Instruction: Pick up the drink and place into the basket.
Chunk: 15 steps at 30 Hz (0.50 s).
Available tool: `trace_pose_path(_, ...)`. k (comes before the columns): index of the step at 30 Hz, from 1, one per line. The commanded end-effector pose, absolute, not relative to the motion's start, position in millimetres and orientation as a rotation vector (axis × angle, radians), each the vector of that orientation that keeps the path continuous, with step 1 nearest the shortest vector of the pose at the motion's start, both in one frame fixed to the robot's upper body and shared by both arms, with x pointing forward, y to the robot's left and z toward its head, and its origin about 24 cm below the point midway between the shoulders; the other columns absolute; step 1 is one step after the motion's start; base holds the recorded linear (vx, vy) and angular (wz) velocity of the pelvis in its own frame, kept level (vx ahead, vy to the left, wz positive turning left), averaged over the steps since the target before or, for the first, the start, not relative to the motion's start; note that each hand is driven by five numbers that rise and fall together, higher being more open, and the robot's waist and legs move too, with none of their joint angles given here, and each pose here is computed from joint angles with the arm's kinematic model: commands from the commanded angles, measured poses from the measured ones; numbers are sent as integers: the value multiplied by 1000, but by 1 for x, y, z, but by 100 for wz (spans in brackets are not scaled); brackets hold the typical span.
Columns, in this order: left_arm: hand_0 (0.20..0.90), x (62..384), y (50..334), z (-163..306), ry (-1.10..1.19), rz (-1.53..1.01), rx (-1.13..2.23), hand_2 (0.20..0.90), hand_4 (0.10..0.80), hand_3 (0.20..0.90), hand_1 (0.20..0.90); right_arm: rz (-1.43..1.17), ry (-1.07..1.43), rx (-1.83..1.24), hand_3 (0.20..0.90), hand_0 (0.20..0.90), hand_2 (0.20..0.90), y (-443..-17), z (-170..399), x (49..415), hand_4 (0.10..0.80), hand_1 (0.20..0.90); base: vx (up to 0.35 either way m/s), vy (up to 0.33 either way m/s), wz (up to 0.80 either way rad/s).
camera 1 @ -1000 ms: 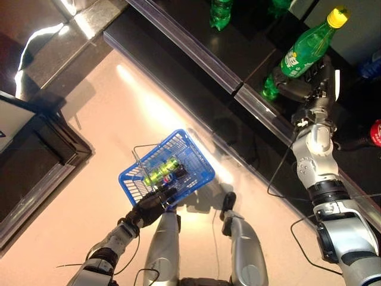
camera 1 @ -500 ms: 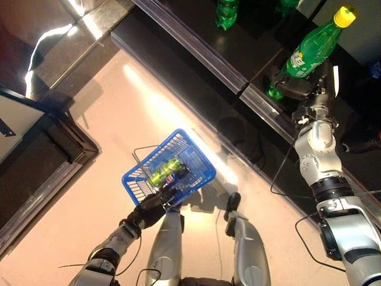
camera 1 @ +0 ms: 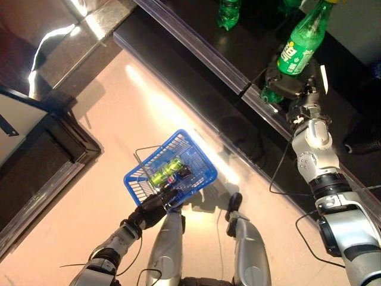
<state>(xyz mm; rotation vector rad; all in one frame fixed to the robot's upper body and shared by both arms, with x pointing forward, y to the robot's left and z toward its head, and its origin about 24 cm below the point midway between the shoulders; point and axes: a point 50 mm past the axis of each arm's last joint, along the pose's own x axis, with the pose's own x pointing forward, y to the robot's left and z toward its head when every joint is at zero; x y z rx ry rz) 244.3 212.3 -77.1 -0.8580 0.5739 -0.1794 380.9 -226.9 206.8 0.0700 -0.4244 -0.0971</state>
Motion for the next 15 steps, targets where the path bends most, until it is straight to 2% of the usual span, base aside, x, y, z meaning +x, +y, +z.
trace_pose_path(1, 300, 211, 198, -96, 672, -277, -891, 300, 100, 200, 300, -32, -759, 63, 200, 300, 300, -222, 291, 367, 100, 300, 0, 0, 0)
trace_pose_path(15, 300, 212, 195, -95, 665, -285, -897, 300, 100, 200, 300, 3, -787, 49, 200, 300, 300, -218, 296, 364, 100, 300, 0, 0, 0)
